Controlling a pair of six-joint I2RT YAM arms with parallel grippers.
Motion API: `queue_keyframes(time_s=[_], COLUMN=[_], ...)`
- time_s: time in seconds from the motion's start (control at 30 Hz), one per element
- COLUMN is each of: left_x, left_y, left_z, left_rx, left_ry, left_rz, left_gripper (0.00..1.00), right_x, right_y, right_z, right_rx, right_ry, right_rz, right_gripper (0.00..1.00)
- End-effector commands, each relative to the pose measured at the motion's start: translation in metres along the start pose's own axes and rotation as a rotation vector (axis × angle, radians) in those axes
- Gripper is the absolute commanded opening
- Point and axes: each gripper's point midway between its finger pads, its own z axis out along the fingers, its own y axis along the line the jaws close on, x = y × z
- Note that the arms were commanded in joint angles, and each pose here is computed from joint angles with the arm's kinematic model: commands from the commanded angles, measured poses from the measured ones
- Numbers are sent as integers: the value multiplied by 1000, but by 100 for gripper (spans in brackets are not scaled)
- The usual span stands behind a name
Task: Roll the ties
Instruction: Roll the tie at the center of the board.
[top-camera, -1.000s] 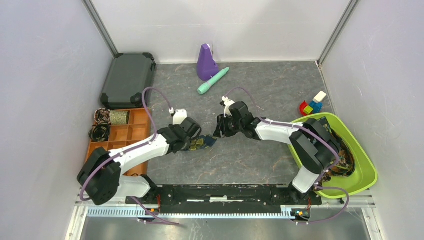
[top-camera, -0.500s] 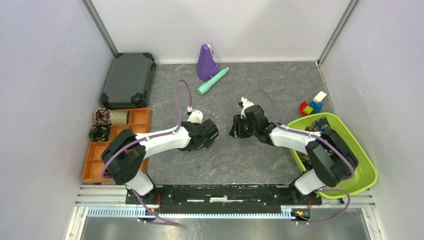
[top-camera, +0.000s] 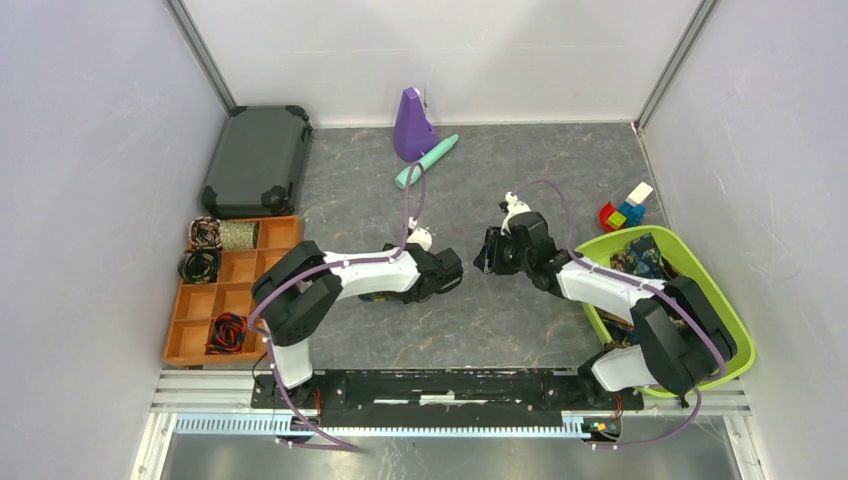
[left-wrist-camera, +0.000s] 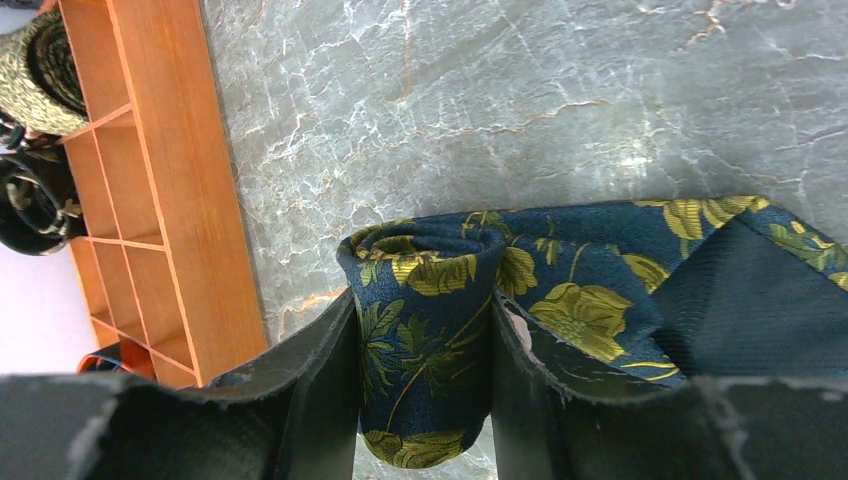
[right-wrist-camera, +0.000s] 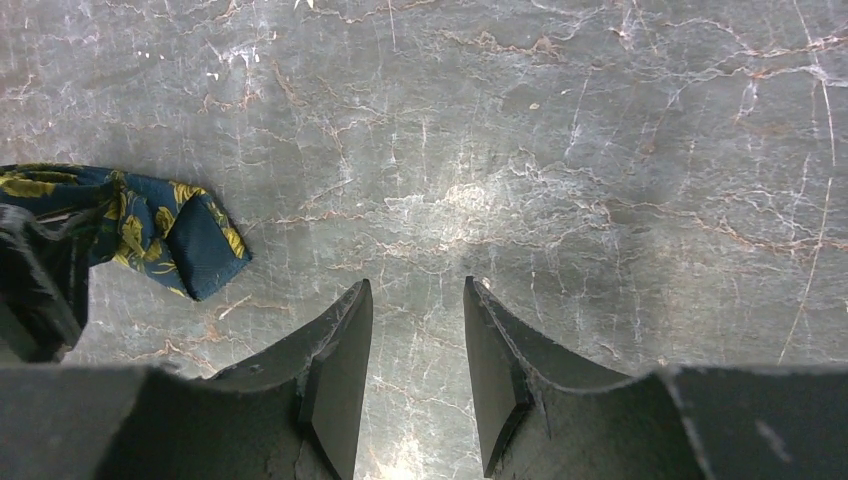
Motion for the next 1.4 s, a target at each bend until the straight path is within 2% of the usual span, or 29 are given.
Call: queue_keyframes(time_s=[0.0, 0.2, 0.53, 0.93, 1.37], left_x=[10, 14, 15, -3, -18], left_y=[-35, -61, -69, -58, -53], left_z=[0, -3, -14, -30, -47], left_rx=[66, 104, 145, 132, 151], left_ry=[54, 75, 84, 51, 27], left_rz=[13, 68, 80, 68, 67], left_gripper=[45, 48, 64, 67, 73], right_x=[-10, -11, -11, -12, 25], right_y=[0, 1, 1, 2, 11], right_z=[-6, -10, -12, -6, 11], right_rx=[-4, -12, -14, -16, -121], right_ry=[-44, -49, -49, -40, 61], right_rz=[9, 10, 11, 10, 41], right_gripper=[45, 46, 45, 45, 40])
